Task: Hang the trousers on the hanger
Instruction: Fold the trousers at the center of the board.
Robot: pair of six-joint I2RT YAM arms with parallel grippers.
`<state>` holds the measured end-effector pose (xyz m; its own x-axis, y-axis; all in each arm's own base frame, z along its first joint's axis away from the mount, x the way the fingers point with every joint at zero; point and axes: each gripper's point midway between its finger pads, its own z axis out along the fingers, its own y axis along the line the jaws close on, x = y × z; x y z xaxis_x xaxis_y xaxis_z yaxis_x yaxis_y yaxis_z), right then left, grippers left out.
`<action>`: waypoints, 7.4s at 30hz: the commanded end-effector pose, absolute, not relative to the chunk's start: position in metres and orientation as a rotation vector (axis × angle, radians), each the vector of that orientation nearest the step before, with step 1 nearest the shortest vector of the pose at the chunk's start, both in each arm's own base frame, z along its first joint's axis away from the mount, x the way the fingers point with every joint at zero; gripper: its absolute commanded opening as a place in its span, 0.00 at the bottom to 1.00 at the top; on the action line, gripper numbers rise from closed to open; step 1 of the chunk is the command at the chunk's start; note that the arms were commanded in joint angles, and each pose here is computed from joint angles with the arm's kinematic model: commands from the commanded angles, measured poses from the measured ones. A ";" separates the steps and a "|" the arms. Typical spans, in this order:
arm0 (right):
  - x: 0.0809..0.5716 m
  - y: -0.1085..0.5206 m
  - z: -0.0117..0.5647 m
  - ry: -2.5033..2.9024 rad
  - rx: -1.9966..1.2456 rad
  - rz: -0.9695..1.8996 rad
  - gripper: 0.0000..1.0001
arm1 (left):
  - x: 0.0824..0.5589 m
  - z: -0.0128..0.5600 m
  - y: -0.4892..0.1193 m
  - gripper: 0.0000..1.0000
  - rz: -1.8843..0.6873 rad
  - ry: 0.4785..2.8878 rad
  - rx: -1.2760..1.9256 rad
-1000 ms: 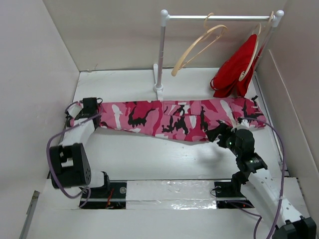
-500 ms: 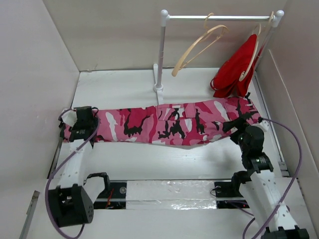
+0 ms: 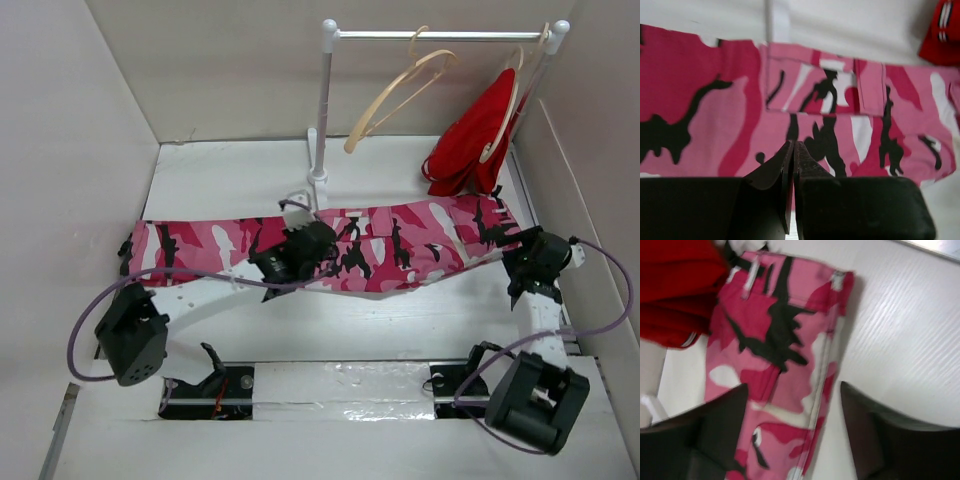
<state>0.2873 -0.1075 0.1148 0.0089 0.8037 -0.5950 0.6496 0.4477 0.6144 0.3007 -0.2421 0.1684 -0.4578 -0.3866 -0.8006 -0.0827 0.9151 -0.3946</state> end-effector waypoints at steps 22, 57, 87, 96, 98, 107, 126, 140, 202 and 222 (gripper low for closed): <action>0.357 -0.168 0.067 1.680 1.438 0.374 0.00 | 0.293 0.196 -0.231 0.25 -0.494 1.818 -0.141; 0.186 0.113 0.467 1.365 0.282 0.870 0.00 | 0.238 0.035 -0.271 0.00 -0.322 2.151 -0.123; 0.197 0.138 0.526 1.410 0.026 0.697 0.00 | 0.143 0.050 -0.445 0.00 -0.727 2.181 0.188; 0.242 0.228 0.543 1.419 -0.080 0.731 0.00 | 0.154 0.070 -0.404 0.00 -0.674 2.121 0.088; 0.244 0.238 0.556 1.388 -0.082 0.754 0.00 | 0.171 0.101 -0.372 0.00 -0.660 2.065 0.019; 0.295 0.327 0.536 1.457 -0.188 0.707 0.00 | 0.211 0.183 -0.204 0.12 -0.657 1.847 -0.400; 0.361 0.546 0.415 1.552 -0.373 1.017 0.04 | 0.180 0.319 -0.065 0.20 -0.837 1.445 -0.652; 0.302 0.523 0.371 1.614 -0.504 1.060 0.82 | 0.195 0.253 -0.039 0.53 -0.600 1.457 -0.896; 0.136 0.353 0.074 2.129 -0.748 0.263 0.83 | 0.406 0.094 0.041 0.07 -0.083 1.883 -1.098; 0.167 0.287 0.071 2.143 -0.481 0.158 0.18 | 0.346 0.129 0.049 0.00 -0.077 1.777 -1.222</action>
<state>0.1544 0.3108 0.0721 -0.4925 -0.3823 -0.7818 -0.4963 0.8613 -0.1085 0.3709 0.0372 0.1243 -0.1476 -0.7384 -0.6580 -0.6554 0.5713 -0.4940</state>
